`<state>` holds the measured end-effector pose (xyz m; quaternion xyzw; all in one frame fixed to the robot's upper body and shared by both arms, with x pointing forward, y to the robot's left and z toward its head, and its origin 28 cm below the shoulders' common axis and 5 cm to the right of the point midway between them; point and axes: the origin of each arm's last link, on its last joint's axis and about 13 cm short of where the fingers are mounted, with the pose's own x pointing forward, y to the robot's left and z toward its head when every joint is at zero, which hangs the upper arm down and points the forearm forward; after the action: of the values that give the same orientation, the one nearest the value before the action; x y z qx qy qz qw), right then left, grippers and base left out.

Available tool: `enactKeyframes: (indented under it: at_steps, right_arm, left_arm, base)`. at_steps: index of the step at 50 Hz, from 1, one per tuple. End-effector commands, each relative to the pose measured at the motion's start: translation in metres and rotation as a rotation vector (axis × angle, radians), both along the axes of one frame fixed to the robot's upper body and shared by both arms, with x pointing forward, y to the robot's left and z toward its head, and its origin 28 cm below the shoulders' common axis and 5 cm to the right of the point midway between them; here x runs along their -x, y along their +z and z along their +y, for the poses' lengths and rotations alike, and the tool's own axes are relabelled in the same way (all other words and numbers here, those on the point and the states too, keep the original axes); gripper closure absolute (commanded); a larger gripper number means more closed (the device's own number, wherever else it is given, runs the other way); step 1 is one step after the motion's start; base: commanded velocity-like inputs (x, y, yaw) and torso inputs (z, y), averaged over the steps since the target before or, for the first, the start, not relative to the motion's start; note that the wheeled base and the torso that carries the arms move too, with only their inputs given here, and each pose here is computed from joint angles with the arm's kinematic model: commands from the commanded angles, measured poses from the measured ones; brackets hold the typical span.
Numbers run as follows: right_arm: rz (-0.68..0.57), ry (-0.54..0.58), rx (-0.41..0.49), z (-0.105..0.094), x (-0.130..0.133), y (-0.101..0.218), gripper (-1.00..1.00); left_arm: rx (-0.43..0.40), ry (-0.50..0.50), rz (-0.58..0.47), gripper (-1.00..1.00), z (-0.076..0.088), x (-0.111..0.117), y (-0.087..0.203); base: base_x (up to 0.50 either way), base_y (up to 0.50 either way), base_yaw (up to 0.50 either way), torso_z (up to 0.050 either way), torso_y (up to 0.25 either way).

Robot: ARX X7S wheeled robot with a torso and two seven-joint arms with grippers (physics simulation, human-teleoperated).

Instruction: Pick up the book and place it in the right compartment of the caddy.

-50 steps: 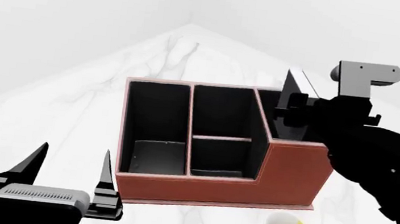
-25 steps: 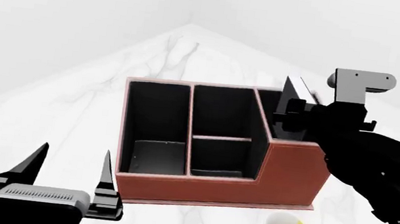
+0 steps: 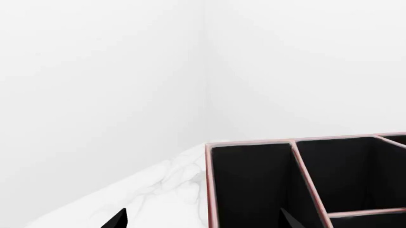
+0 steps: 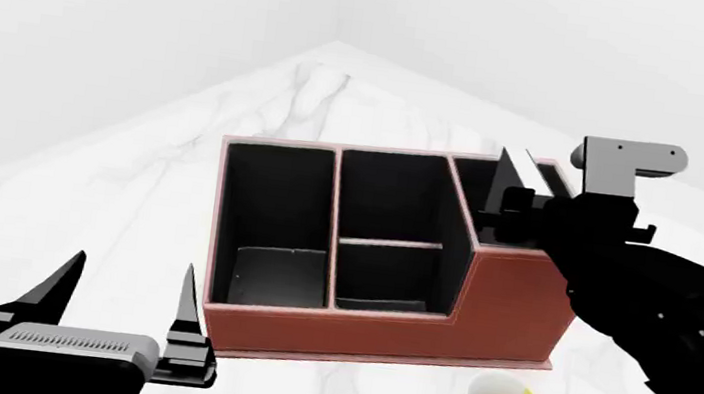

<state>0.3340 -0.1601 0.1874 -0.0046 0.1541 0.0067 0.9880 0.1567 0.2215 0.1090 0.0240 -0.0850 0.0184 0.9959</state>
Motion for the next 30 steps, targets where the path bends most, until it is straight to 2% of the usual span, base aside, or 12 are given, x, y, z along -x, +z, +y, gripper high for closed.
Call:
enactKeyframes:
  at_steps: [1,30]
  right_arm:
    - [-0.044,-0.019,0.035,-0.0045,-0.0020,0.0053,1.00]
    - [-0.042,-0.010,0.041,-0.0033,-0.0023,0.0013,1.00]
  left_arm:
    - [0.000,-0.001,0.001,-1.00,-0.0002,-0.0003,-0.0001]
    - [-0.001,-0.001,0.001,-1.00,-0.0003,-0.0004,-0.0005]
  base:
    - [0.00,0.00,0.00,0.000,0.000]
    - [0.00,0.00,0.00,0.000,0.001]
